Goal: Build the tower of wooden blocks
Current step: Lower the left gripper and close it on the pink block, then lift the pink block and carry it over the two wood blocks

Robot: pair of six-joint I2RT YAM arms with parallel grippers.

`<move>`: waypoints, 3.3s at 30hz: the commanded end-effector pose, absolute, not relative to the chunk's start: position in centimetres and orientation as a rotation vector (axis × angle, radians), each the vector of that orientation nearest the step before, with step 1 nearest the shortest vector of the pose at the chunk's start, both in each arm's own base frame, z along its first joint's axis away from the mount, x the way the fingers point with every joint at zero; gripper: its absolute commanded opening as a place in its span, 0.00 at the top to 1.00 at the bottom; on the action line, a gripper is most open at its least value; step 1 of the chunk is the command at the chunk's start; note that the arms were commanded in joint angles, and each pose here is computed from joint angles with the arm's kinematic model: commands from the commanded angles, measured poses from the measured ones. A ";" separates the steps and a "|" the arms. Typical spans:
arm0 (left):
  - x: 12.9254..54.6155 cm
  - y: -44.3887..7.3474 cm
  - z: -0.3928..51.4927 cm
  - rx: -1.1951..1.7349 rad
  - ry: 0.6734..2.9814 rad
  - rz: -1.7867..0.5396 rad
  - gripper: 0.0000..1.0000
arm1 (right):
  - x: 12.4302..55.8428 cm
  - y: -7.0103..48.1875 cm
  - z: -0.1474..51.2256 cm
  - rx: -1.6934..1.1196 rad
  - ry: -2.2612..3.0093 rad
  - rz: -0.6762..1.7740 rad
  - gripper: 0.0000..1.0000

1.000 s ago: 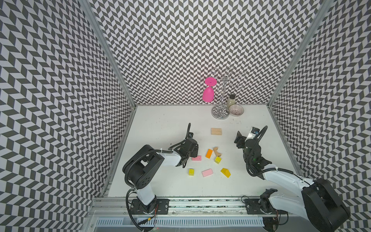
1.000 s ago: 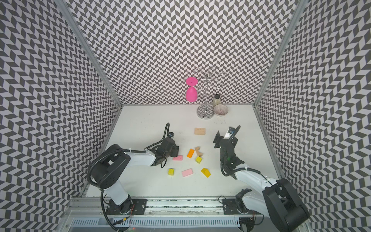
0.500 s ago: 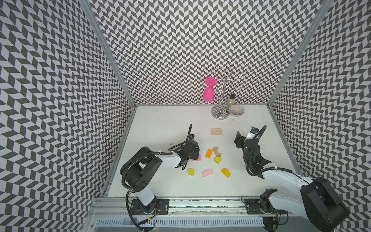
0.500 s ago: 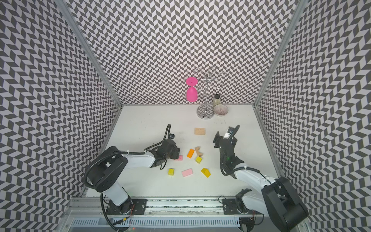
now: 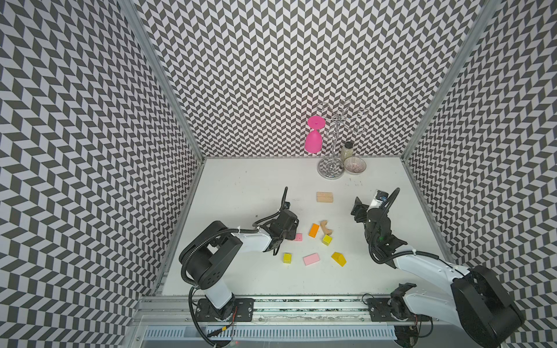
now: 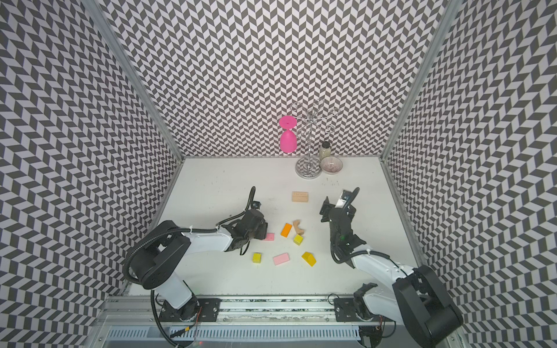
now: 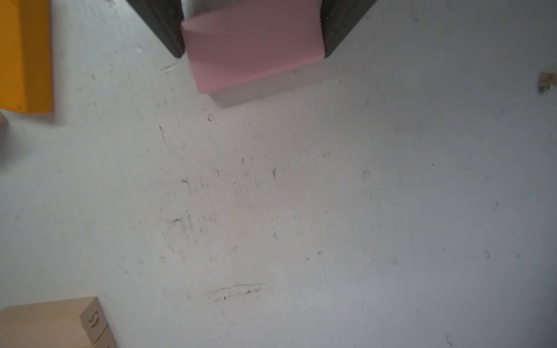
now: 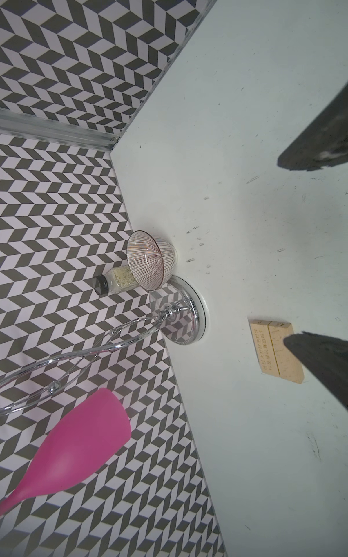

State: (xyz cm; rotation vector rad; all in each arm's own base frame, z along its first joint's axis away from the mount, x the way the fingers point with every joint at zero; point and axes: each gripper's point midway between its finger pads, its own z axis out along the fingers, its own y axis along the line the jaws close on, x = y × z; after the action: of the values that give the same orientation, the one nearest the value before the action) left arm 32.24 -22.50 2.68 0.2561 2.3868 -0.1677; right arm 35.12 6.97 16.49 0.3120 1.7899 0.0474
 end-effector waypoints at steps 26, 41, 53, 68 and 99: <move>32.3 -22.5 0.7 0.223 2.472 0.011 0.30 | 35.8 7.6 17.9 0.300 1.759 0.075 0.17; 31.6 -23.0 1.7 0.244 2.458 -0.003 0.24 | 35.8 7.6 17.8 0.299 1.760 0.075 0.17; 31.3 -23.4 1.6 0.264 2.462 -0.012 0.31 | 35.8 7.6 17.8 0.297 1.760 0.077 0.17; 34.4 -24.8 6.9 0.340 2.305 -0.149 0.56 | 35.7 7.5 17.9 0.303 1.756 0.078 0.17; 41.5 -37.2 17.7 1.610 1.410 -0.572 0.96 | 34.0 6.7 18.9 0.322 1.685 0.128 0.15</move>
State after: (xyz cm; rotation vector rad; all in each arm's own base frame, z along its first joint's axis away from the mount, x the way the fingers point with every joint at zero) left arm 43.92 -37.08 18.30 1.4129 1.4761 -0.4459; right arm 34.02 6.99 17.59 0.2945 1.7455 0.1034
